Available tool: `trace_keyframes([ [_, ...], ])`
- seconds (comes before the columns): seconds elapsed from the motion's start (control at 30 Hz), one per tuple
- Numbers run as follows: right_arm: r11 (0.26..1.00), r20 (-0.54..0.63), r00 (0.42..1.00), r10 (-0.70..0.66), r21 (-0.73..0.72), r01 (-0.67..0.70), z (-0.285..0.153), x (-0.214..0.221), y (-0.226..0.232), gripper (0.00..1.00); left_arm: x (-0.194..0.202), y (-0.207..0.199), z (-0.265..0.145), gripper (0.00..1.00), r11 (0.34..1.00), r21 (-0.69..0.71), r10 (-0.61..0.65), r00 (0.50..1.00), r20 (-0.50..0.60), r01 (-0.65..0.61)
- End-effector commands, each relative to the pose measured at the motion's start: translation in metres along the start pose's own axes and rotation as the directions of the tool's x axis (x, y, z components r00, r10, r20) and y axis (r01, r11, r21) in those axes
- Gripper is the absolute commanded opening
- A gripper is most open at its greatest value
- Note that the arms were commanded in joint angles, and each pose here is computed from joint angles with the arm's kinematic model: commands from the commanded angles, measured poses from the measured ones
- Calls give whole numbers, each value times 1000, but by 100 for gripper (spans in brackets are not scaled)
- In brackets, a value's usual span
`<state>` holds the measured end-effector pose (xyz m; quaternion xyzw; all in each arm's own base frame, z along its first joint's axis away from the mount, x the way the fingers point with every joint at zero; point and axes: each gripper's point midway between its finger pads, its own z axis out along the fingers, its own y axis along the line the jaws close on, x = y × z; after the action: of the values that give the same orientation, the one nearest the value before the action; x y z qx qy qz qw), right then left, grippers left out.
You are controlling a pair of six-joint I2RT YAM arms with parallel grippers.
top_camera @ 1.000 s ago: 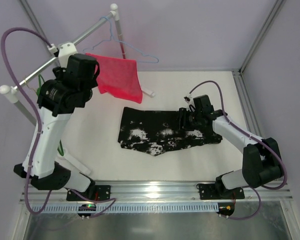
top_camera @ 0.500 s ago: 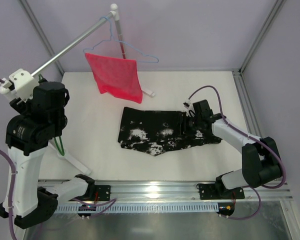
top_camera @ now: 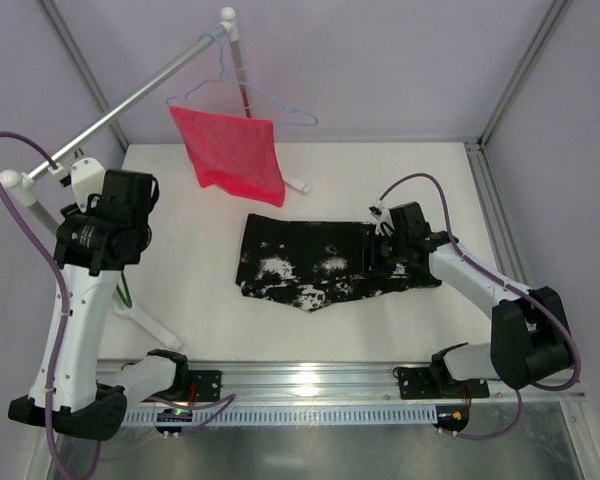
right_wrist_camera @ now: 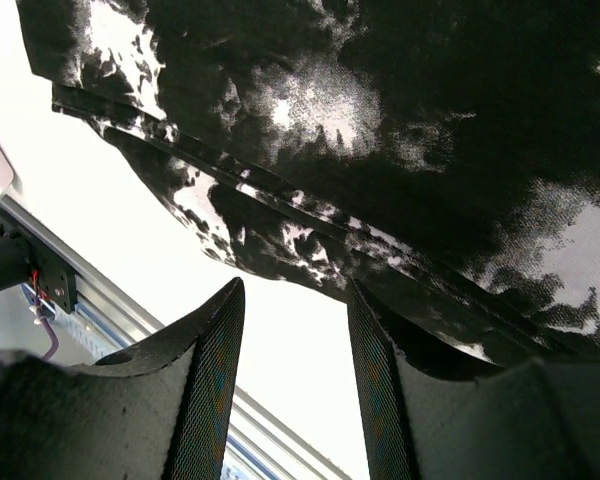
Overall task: Place the trousers on the hanger
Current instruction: Grab a hanger with the left arm
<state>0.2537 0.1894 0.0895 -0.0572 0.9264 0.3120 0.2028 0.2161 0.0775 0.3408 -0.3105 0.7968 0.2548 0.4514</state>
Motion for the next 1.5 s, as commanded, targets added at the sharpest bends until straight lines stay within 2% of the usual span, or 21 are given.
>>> trace_keyframes([
  [0.0,998,40,998,-50,-29,51,-12,-10,13,49,8,12,-2,52,999,-8,45,998,-34,-46],
  [0.03,998,45,998,-52,-25,53,-14,-11,13,49,5,13,-3,49,999,-8,42,999,-25,-42],
  [0.07,998,49,997,-56,-24,58,-17,-11,15,49,3,14,-3,38,999,-12,38,999,-15,-38],
  [0.17,998,62,996,-61,-24,62,-21,-13,17,49,-11,13,-8,17,1000,20,13,1000,26,-13],
  [0.33,998,70,996,-55,-35,58,-22,-19,22,49,-41,-5,-15,1,990,134,27,994,110,-42],
  [0.5,998,86,995,-59,-26,62,-28,-25,25,49,-67,-15,-21,0,980,180,54,982,181,-87],
  [0.8,998,111,992,-67,-15,69,-39,-28,29,49,-95,-60,-43,1,905,414,10,978,206,-97],
  [1.0,997,127,989,-70,-5,71,-42,-29,28,49,-85,-88,-59,0,814,566,36,985,171,-128],
  [1.17,998,127,990,-68,0,68,-41,-28,26,49,-73,-88,-66,0,785,609,40,990,138,-117],
  [1.33,998,123,990,-64,1,65,-40,-26,25,49,-53,-100,-75,0,717,688,75,993,88,-115],
  [1.47,998,125,990,-64,10,63,-41,-24,23,49,-33,-103,-70,0,709,693,124,991,53,-126],
])
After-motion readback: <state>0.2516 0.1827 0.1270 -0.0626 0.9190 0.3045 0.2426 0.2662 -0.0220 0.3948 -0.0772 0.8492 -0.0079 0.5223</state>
